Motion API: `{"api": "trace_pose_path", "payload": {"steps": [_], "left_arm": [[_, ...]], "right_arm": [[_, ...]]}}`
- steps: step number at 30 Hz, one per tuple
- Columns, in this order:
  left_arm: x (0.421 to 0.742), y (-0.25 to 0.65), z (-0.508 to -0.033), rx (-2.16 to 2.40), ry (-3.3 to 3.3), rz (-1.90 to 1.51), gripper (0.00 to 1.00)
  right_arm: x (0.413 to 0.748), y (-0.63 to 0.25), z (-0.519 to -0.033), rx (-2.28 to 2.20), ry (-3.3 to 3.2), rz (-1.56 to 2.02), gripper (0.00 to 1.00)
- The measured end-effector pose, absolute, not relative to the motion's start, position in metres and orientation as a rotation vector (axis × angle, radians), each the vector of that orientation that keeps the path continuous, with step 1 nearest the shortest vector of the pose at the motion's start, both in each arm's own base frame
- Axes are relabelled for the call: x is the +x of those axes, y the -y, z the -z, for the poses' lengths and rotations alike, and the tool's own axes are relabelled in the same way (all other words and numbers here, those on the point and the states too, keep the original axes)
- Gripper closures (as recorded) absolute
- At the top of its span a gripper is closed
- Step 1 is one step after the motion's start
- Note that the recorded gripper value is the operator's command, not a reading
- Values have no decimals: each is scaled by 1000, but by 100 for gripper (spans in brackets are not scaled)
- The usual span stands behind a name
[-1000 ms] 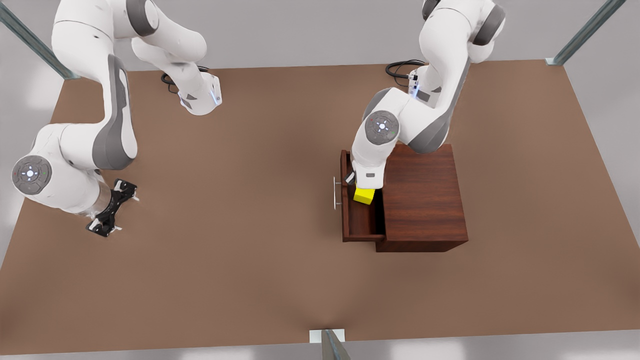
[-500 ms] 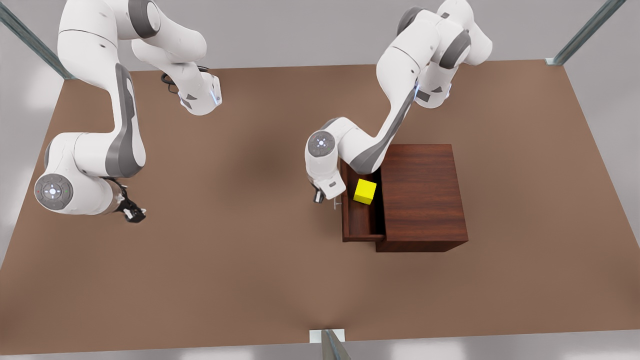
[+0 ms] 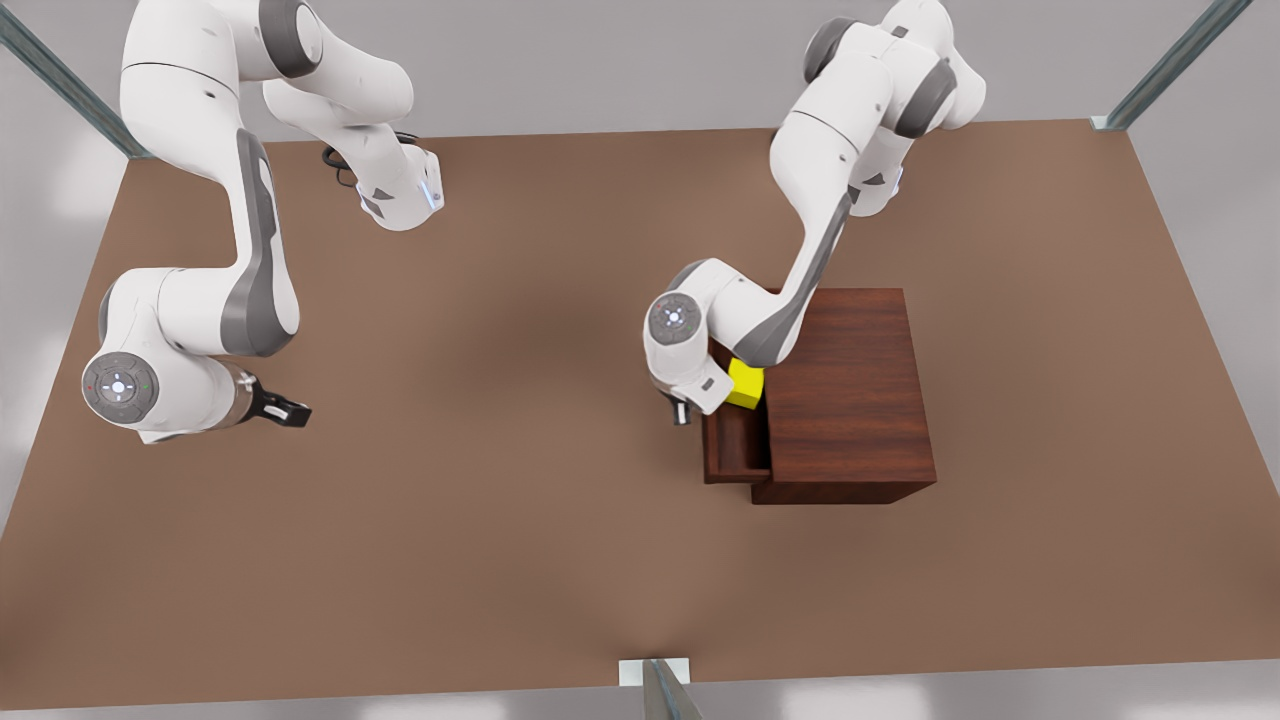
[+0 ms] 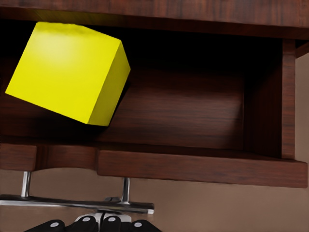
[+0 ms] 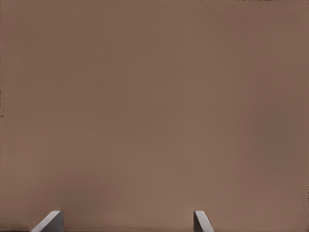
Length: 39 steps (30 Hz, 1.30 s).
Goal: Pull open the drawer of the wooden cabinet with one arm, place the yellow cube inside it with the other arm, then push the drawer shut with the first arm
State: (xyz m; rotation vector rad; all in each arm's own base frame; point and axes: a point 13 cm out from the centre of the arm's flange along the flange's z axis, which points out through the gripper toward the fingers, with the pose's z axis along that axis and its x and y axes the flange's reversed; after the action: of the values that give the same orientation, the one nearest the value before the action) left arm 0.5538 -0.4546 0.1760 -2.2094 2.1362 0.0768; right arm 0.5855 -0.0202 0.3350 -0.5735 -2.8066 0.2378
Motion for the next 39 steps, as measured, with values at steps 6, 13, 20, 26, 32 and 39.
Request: {"api": "trace_pose_path", "payload": {"steps": [6, 13, 20, 26, 32, 39], "left_arm": [[564, 427, -177, -2254, -2093, -131, 100], [591, 375, -184, -2308, -2050, -176, 100], [602, 358, -188, -2290, -2076, -194, 100], [650, 318, -297, -2317, -2012, -7, 0], [668, 115, -387, -2364, -2149, 25, 0], [601, 87, -448, -1620, -2762, 100, 0]], "right_arm": [[586, 20, -331, -437, 2819, -217, 0], [586, 20, -331, -326, 2829, -200, 0], [586, 20, -331, -249, 2834, -190, 0], [586, 20, -331, -205, 2836, -185, 0], [586, 21, -331, -175, 2837, -180, 0], [585, 21, -331, -149, 2836, -176, 0]]}}
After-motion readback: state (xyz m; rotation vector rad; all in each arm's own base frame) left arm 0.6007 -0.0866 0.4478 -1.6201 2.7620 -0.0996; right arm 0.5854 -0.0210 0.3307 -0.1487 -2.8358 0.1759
